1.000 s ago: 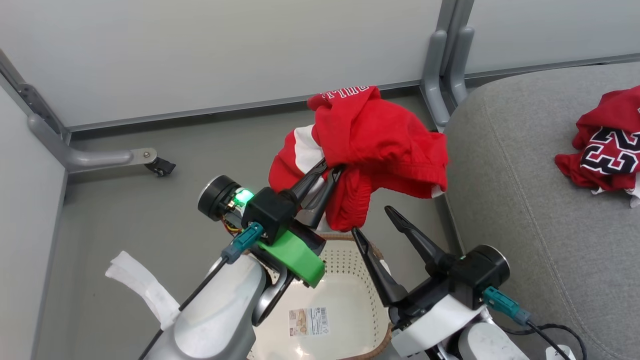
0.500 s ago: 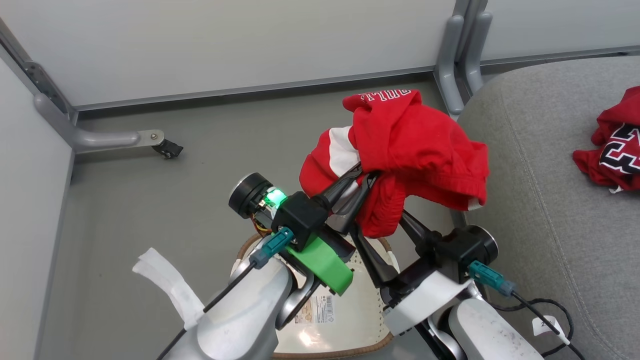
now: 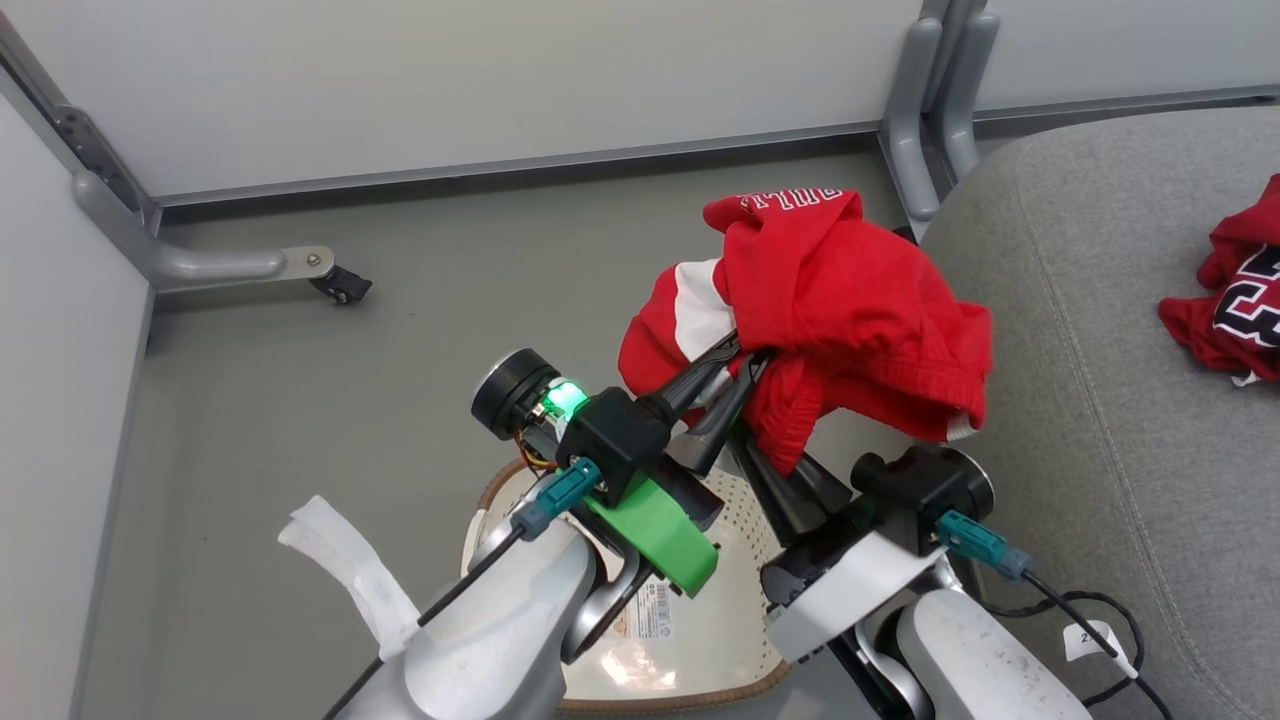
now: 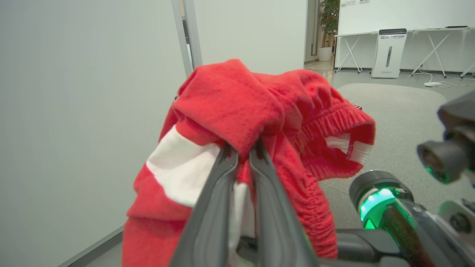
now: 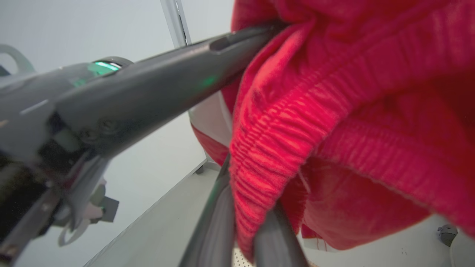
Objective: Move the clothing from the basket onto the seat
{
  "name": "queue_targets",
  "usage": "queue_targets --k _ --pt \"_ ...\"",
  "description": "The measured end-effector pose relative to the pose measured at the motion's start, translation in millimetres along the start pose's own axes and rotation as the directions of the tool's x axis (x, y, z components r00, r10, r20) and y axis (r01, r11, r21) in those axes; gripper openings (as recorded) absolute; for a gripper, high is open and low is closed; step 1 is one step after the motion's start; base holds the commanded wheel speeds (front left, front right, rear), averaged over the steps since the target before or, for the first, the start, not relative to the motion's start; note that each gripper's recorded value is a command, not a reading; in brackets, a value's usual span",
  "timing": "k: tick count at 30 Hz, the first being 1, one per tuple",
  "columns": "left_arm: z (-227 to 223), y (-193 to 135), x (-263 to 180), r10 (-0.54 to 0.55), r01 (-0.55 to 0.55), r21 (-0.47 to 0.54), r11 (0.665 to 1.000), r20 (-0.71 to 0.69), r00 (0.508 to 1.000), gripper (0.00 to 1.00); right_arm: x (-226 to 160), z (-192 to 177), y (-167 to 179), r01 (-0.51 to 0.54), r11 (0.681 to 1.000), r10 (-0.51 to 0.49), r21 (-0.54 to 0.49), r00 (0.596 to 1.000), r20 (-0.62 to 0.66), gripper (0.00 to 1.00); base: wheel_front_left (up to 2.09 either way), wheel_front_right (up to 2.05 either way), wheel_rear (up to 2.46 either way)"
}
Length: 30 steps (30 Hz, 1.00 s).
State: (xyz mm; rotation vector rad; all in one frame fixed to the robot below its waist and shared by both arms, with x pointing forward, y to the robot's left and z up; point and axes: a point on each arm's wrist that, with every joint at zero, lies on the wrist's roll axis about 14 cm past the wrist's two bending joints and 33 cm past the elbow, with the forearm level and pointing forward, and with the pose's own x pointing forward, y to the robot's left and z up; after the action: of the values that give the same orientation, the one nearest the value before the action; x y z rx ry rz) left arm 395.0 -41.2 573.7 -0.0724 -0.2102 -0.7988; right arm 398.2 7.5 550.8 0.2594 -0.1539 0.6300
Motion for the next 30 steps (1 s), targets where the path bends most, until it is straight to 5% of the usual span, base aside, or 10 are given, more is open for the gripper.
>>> queue_targets --k 8,11,30 --pt "0.0 -2.2 1.0 -0.006 0.006 0.001 1.0 -0.001 1.0 0.0 -1.5 2.6 -0.8 0.004 1.0 -0.004 -0.006 1.0 0.005 0.0 0.0 0.0 0.0" --pt "0.9 -1.8 1.2 -0.005 0.005 0.005 1.0 0.0 1.0 1.0 -2.0 3.5 -0.9 0.006 1.0 -0.005 -0.008 1.0 0.007 0.0 0.0 0.0 0.0" --pt "1.5 4.6 3.5 0.008 -0.008 0.016 1.0 0.008 1.0 1.0 -3.4 0.9 -9.2 0.028 1.0 -0.028 -0.013 1.0 0.001 0.0 0.0 0.0 0.0"
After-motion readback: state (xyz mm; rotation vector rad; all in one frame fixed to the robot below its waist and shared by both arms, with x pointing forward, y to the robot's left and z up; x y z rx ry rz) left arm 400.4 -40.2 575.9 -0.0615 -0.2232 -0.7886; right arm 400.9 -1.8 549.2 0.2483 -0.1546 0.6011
